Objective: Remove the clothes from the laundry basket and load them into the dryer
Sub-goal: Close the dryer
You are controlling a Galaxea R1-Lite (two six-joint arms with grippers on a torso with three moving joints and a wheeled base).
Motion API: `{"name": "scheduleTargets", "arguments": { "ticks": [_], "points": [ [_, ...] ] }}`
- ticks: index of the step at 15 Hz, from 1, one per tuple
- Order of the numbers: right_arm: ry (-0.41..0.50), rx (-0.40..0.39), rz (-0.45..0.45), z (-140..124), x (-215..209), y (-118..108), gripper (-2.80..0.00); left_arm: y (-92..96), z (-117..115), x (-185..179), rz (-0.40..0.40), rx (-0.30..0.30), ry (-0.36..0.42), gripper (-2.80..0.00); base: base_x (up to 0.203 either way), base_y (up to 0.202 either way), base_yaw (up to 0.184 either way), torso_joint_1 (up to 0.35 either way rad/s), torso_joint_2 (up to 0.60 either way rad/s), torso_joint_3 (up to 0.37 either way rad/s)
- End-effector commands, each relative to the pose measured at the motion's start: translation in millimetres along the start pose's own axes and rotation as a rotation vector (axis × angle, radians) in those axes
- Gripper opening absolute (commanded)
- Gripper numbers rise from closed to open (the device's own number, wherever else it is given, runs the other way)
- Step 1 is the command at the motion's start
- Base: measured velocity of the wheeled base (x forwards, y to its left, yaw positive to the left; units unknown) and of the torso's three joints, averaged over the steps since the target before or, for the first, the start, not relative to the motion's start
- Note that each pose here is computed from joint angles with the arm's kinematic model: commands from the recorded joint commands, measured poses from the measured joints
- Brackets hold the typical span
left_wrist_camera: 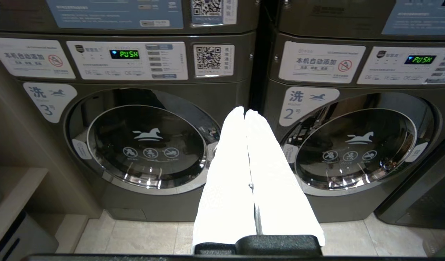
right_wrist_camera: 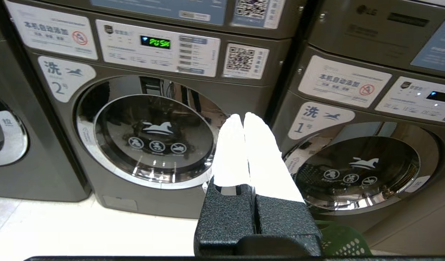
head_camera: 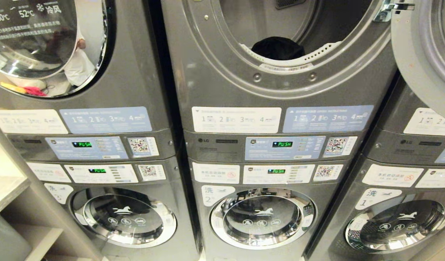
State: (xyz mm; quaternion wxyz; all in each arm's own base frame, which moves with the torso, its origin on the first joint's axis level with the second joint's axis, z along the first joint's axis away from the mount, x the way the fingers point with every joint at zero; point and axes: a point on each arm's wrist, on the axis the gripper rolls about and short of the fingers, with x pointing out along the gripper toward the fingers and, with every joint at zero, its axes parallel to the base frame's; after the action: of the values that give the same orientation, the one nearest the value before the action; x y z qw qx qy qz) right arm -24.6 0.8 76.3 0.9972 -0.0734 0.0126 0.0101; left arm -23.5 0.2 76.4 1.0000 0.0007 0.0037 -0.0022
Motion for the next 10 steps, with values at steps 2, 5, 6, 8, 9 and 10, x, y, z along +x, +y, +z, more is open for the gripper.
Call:
{"name": "scheduleTargets", "arguments": {
  "ticks": [2, 5, 6, 8, 9, 10],
  "points": [
    [0.001, -0.001, 0.0, 0.1, 0.1, 0.0, -2.8, 0.0, -0.1, 0.0, 0.0, 0.0, 0.0, -2.8, 0.0, -0.194, 0.0, 0.005, 0.0, 0.002],
    [0.003, -0.003, 0.0, 0.0, 0.1, 0.0, -2.8, 0.0, -0.1, 0.0, 0.0, 0.0, 0.0, -2.8, 0.0, -0.194, 0.0, 0.002, 0.0, 0.001],
    [0.003, -0.003, 0.001, 0.2, -0.1, 0.0, -2.8, 0.0, -0.1, 0.0, 0.0, 0.0, 0.0, -2.8, 0.0, -0.193, 0.003, 0.004, 0.0, 0.007],
    [0.007, -0.001, 0.001, 0.0, -0.2, 0.0, -2.8, 0.0, -0.1, 0.0, 0.0, 0.0, 0.0, -2.8, 0.0, -0.192, 0.001, 0.002, 0.0, 0.0],
    [0.009, -0.001, 0.001, -0.1, -0.2, 0.0, -2.8, 0.0, -0.1, 0.0, 0.0, 0.0, 0.0, -2.8, 0.0, -0.193, 0.001, -0.001, 0.01, -0.001],
    [0.009, -0.001, 0.001, -0.1, -0.2, 0.0, -2.8, 0.0, -0.1, 0.0, 0.0, 0.0, 0.0, -2.8, 0.0, -0.191, -0.001, 0.002, 0.0, 0.002]
  ]
}}
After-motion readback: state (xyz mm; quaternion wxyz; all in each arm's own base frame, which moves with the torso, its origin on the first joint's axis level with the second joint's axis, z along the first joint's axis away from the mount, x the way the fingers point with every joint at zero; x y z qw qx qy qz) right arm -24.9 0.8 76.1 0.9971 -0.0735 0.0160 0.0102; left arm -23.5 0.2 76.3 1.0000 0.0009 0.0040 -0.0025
